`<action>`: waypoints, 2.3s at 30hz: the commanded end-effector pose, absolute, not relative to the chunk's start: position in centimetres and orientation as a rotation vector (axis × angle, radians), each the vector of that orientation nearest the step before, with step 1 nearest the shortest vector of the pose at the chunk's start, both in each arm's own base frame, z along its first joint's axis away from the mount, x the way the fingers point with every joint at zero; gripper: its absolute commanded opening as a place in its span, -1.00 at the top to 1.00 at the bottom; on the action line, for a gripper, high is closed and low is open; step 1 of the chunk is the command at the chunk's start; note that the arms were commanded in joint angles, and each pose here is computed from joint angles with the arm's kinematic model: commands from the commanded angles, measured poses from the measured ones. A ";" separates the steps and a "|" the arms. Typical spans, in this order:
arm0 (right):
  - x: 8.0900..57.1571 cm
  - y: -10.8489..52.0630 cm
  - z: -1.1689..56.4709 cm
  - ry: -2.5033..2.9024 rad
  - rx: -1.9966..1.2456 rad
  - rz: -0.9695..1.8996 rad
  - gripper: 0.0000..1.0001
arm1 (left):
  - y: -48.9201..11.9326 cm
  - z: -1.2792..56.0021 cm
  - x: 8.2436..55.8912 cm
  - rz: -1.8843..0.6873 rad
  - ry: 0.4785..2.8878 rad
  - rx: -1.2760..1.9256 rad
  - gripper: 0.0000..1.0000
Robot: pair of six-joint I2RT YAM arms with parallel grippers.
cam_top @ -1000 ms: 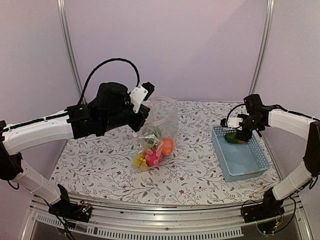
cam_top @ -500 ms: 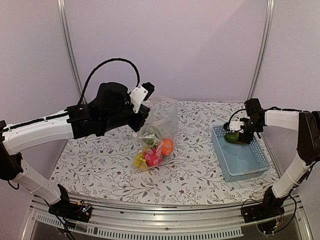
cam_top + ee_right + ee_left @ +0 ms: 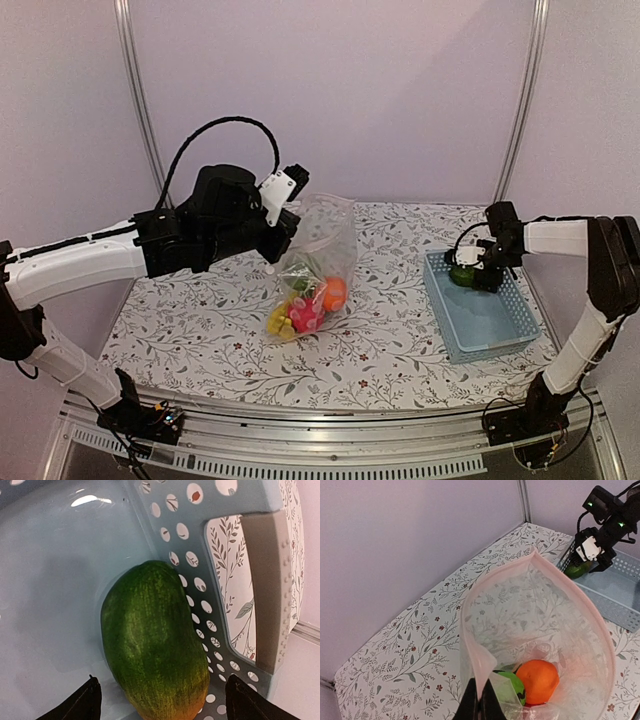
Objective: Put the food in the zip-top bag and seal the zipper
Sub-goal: Pick up the fake fruit from the bin, then place the fake fruit in the zipper food storage bag.
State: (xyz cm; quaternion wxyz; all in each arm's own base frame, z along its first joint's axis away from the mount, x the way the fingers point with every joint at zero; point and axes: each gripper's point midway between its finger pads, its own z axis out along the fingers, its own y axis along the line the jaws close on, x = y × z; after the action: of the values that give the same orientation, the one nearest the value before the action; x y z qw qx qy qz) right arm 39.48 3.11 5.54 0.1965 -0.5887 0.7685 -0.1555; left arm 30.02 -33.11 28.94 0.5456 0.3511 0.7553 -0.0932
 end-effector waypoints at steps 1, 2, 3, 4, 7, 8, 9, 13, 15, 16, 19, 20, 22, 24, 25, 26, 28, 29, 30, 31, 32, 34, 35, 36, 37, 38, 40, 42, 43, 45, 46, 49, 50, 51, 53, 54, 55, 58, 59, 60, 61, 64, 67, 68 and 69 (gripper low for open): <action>39.4 3.2 4.2 2.171 -1.639 -0.396 -0.69 | -33.5 28.7 29.9 -0.222 1.793 0.855 1.00; 39.3 3.2 4.1 2.171 -1.639 -0.399 -0.69 | -33.5 28.7 29.8 -0.224 1.793 0.856 1.00; 39.2 3.1 3.8 2.174 -1.637 -0.402 -0.69 | -33.5 28.7 29.8 -0.224 1.794 0.857 1.00; 39.1 3.0 3.7 2.176 -1.635 -0.414 -0.66 | -33.5 28.7 29.8 -0.226 1.794 0.858 1.00; 39.3 2.7 3.7 2.173 -1.614 -0.443 -0.57 | -33.6 28.6 29.9 -0.225 1.795 0.858 1.00; 39.3 2.7 3.9 2.170 -1.605 -0.448 -0.51 | -33.6 28.5 29.8 -0.225 1.796 0.860 1.00; 39.3 2.8 4.0 2.166 -1.600 -0.448 -0.43 | -33.6 28.4 29.9 -0.223 1.798 0.861 1.00; 39.4 3.0 5.9 2.133 -1.554 -0.458 -0.12 | -33.7 28.3 29.9 -0.223 1.801 0.863 1.00; 38.8 3.2 6.9 2.122 -1.547 -0.439 -0.03 | -33.7 28.3 29.9 -0.223 1.801 0.864 1.00; 38.5 3.5 7.3 2.119 -1.548 -0.419 0.01 | -33.7 28.3 29.9 -0.223 1.802 0.864 1.00; 37.1 4.9 9.9 2.084 -1.535 -0.332 0.06 | -33.7 28.2 29.9 -0.223 1.803 0.867 1.00; 36.6 5.5 11.1 2.065 -1.522 -0.309 0.07 | -33.7 28.2 29.9 -0.224 1.803 0.866 1.00; 35.5 7.2 13.3 2.036 -1.506 -0.222 0.07 | -33.8 28.1 29.9 -0.224 1.805 0.870 1.00; 34.3 9.4 16.4 1.981 -1.484 -0.112 0.07 | -33.9 27.9 29.9 -0.226 1.809 0.872 1.00; 33.8 10.6 18.0 1.959 -1.460 -0.050 0.07 | -33.9 27.9 29.9 -0.227 1.809 0.874 1.00; 33.3 11.9 19.7 1.924 -1.451 0.015 0.07 | -34.0 27.8 29.9 -0.227 1.810 0.875 1.00; 32.2 14.5 22.9 1.855 -1.433 0.125 0.07 | -34.0 27.6 30.0 -0.226 1.814 0.876 1.00; 31.7 15.8 24.4 1.826 -1.421 0.191 0.07 | -34.1 27.5 30.0 -0.224 1.815 0.878 1.00; 31.1 17.0 25.7 1.800 -1.421 0.235 0.07 | -34.0 27.4 30.0 -0.221 1.818 0.878 1.00; 30.6 18.1 26.9 1.772 -1.428 0.269 0.07 | -34.0 27.3 30.0 -0.217 1.820 0.881 1.00; 30.1 19.2 27.9 1.753 -1.431 0.308 0.07 | -34.1 27.2 30.1 -0.215 1.822 0.881 1.00; 29.3 21.3 29.6 1.713 -1.451 0.375 0.06 | -34.1 27.1 30.1 -0.212 1.824 0.881 1.00; 28.8 22.3 30.3 1.690 -1.463 0.408 0.06 | -34.1 27.1 30.1 -0.214 1.824 0.882 1.00; 28.2 23.5 31.0 1.670 -1.473 0.447 0.06 | -34.1 27.2 30.1 -0.217 1.823 0.881 1.00; 27.9 24.4 32.0 1.643 -1.477 0.475 0.06 | -34.1 27.2 30.1 -0.217 1.823 0.880 1.00; 27.5 25.4 32.3 1.624 -1.490 0.503 0.06 | -34.1 27.3 30.1 -0.217 1.821 0.880 1.00; 26.9 27.1 33.5 1.583 -1.501 0.550 0.05 | -34.0 27.3 30.0 -0.218 1.820 0.879 1.00; 26.5 28.7 34.5 1.543 -1.513 0.605 0.05 | -34.1 27.4 30.0 -0.222 1.819 0.876 1.00; 26.5 29.3 34.9 1.534 -1.513 0.636 0.05 | -34.1 27.4 30.0 -0.225 1.819 0.878 1.00; 26.5 30.6 35.5 1.513 -1.519 0.700 0.05 | -34.1 27.5 30.0 -0.229 1.818 0.877 1.00; 26.6 31.2 35.7 1.508 -1.523 0.731 0.05 | -34.1 27.5 29.9 -0.230 1.818 0.878 1.00; 26.7 33.0 36.5 1.463 -1.544 0.793 0.04 | -34.1 27.6 30.0 -0.227 1.816 0.876 1.00; 26.9 33.6 36.8 1.441 -1.542 0.810 0.04 | -34.0 27.7 30.0 -0.226 1.816 0.872 1.00; 27.1 34.2 37.1 1.422 -1.534 0.836 0.05 | -33.9 27.7 30.0 -0.226 1.815 0.871 1.00; 27.3 35.2 37.9 1.378 -1.510 0.903 0.06 | -33.9 27.8 29.9 -0.226 1.813 0.869 1.00; 27.3 35.6 38.4 1.345 -1.500 0.932 0.06 | -33.8 27.9 30.0 -0.226 1.813 0.865 1.00; 27.4 36.1 38.8 1.325 -1.489 0.965 0.06 | -33.8 27.9 30.0 -0.229 1.812 0.864 1.00; 27.6 37.2 39.7 1.287 -1.463 1.062 0.05 | -33.9 28.0 30.0 -0.236 1.812 0.859 1.00; 27.7 37.4 39.8 1.280 -1.459 1.081 0.04 | -33.8 28.0 30.0 -0.236 1.813 0.858 1.00; 27.9 37.7 39.8 1.285 -1.451 1.102 0.04 | -33.9 27.9 30.0 -0.240 1.815 0.856 1.00; 28.1 38.0 39.7 1.284 -1.446 1.115 0.03 | -33.9 28.1 30.0 -0.244 1.813 0.853 1.00; 28.4 38.6 39.3 1.269 -1.437 1.155 0.01 | -33.8 28.3 30.1 -0.268 1.816 0.840 1.00; 28.5 39.1 38.8 1.253 -1.433 1.198 -0.07 | -33.7 28.6 30.2 -0.292 1.817 0.829 1.00; 28.6 39.3 38.6 1.251 -1.432 1.210 -0.09 | -33.6 28.7 30.3 -0.297 1.819 0.826 1.00; 28.9 39.6 38.0 1.260 -1.431 1.220 -0.11 | -33.5 28.7 30.4 -0.299 1.820 0.822 1.00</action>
State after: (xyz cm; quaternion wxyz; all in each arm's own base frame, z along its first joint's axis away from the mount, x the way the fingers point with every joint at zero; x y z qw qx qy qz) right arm 29.00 38.39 38.22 0.4342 -0.5764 0.5232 0.4533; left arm 30.09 -33.98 27.40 0.5268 0.3586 0.7632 -0.1069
